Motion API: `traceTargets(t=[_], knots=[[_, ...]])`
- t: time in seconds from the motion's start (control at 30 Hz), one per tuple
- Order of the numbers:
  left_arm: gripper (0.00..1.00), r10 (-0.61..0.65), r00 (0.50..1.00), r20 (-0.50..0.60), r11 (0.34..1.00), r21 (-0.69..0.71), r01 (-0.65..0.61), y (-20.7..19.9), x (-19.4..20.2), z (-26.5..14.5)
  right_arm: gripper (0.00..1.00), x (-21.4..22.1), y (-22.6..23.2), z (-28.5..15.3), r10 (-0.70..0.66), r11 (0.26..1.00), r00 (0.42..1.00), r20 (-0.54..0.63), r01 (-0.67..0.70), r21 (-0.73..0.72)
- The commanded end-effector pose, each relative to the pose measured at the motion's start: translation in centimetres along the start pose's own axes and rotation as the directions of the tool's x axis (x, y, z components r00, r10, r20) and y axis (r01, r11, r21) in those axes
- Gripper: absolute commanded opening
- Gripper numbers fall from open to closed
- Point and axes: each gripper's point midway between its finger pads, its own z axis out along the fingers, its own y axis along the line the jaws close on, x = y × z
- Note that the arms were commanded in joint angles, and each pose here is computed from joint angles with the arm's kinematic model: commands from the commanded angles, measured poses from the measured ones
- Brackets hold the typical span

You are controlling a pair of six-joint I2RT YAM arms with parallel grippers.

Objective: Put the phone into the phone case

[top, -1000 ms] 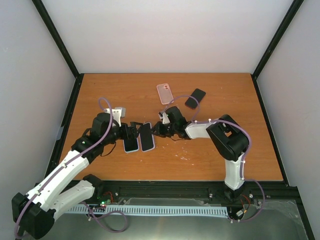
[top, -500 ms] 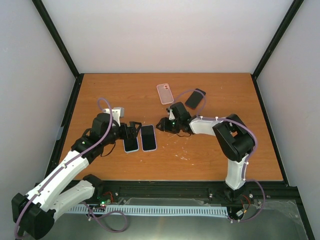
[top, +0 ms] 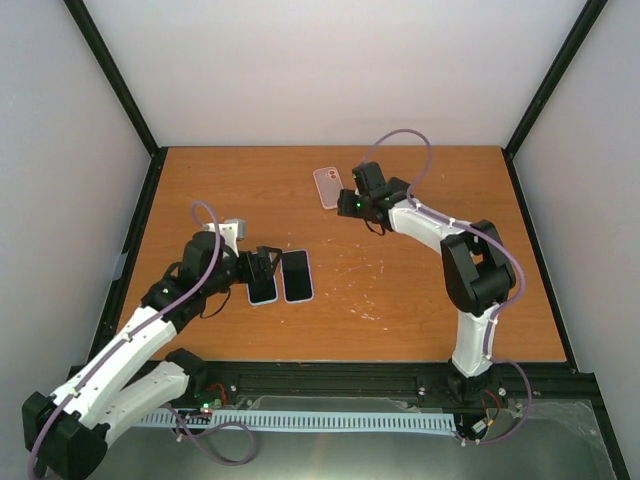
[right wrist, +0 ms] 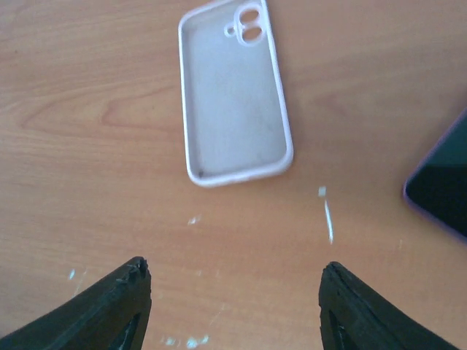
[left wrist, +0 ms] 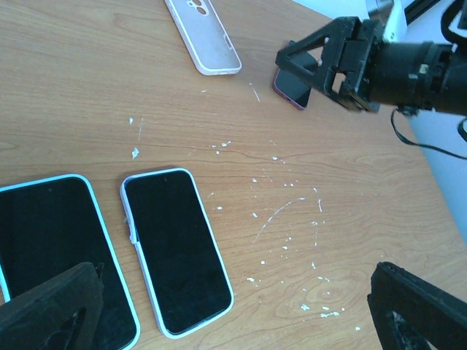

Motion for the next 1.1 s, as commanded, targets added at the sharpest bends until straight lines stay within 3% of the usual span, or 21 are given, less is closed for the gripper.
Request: traceTargets(t=[0.0, 0.07, 0.3, 0.67, 0.97, 1.07], knots=[[0.99, -0.03, 0.999, 0.018, 0.999, 0.034, 0.03, -0.7, -0.4, -0.5, 0.53, -1.6, -1.8, 2.3, -0.099, 0.988, 0.995, 0.008, 0.098, 0.116], [1.0, -0.032, 0.999, 0.023, 0.999, 0.029, 0.031, -0.7, -0.5, -0.8, 0.45, -2.1, -1.6, 3.6, -0.116, 0.986, 0.993, 0.011, 0.114, 0.12], [0.99, -0.05, 0.998, 0.049, 0.998, 0.027, 0.049, -0.3, -0.4, -1.2, 0.33, -4.0, -2.1, 7.2, -0.14, 0.977, 0.99, 0.002, 0.138, 0.162], [1.0, -0.056, 0.998, 0.034, 0.998, 0.025, 0.055, -0.2, 0.0, -0.9, 0.32, -4.2, -3.1, 11.8, -0.148, 0.97, 0.987, -0.065, 0.158, 0.183], [0.99, -0.068, 0.997, 0.035, 0.997, 0.036, 0.067, -0.3, 0.1, -1.0, 0.29, -4.2, -3.7, 11.7, -0.161, 0.965, 0.983, -0.09, 0.176, 0.193], [0.99, -0.073, 0.997, 0.039, 0.996, 0.046, 0.071, -0.5, 0.0, -1.2, 0.22, -4.0, -3.7, 11.8, -0.16, 0.967, 0.982, -0.099, 0.176, 0.184]])
